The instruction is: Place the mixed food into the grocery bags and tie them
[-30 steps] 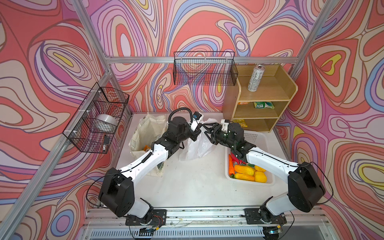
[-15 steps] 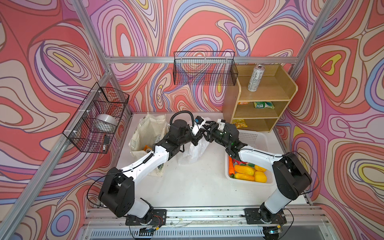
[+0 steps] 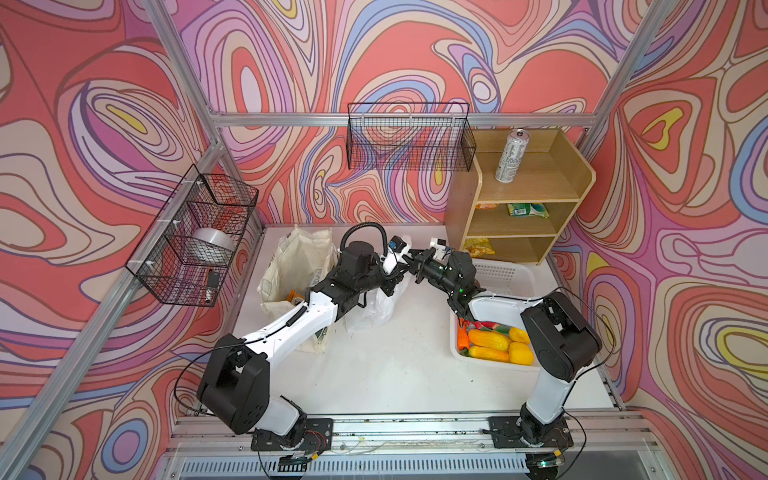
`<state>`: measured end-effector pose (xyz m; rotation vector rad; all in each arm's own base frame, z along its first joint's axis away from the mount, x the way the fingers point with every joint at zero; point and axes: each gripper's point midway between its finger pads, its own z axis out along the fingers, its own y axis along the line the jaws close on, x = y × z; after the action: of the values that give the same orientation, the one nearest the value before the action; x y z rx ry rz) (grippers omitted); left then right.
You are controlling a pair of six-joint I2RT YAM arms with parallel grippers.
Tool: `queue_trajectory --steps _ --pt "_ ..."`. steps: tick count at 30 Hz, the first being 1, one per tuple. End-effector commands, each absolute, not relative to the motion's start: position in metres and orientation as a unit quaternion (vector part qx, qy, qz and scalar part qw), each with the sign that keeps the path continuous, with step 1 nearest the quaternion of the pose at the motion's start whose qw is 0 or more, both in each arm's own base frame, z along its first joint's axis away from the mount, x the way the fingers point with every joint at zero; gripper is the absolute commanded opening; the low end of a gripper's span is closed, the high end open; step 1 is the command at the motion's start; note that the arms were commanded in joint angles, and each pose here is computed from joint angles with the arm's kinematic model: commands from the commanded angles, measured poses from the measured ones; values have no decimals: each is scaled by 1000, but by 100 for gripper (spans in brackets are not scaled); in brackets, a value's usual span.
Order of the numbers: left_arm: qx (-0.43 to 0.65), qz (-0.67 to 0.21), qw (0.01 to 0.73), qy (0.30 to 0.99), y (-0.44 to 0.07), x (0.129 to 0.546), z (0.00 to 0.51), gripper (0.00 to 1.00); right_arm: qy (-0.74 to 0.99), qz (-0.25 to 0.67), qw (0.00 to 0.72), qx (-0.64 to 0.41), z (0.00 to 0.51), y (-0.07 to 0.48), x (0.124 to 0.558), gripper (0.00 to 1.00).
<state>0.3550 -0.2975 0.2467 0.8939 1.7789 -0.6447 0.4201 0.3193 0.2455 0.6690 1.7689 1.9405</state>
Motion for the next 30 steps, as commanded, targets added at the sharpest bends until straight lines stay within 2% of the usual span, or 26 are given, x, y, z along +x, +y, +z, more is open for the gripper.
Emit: queue_trajectory --steps 1,3,4,7,8,12,20,27,30 --pt "340 -293 528 721 -295 347 277 32 640 708 234 186 256 317 410 0" --pt "292 -315 550 716 -278 352 294 47 647 703 242 168 256 310 410 0" --pt "266 -325 562 713 -268 355 302 52 651 701 244 160 256 308 409 0" --pt "167 -353 597 701 -226 371 324 60 655 699 252 137 252 301 406 0" --pt "133 -357 599 704 -212 378 326 60 646 706 263 121 265 296 400 0" --pt "102 -364 577 724 -200 397 317 60 634 714 285 84 276 288 390 0" --pt "122 -461 485 733 -248 405 285 56 613 724 314 32 296 285 377 0" --pt "136 -456 450 756 -276 399 259 57 567 767 299 5 304 279 375 0" --pt "132 -454 447 760 -284 407 255 52 561 779 280 -3 304 282 377 0"
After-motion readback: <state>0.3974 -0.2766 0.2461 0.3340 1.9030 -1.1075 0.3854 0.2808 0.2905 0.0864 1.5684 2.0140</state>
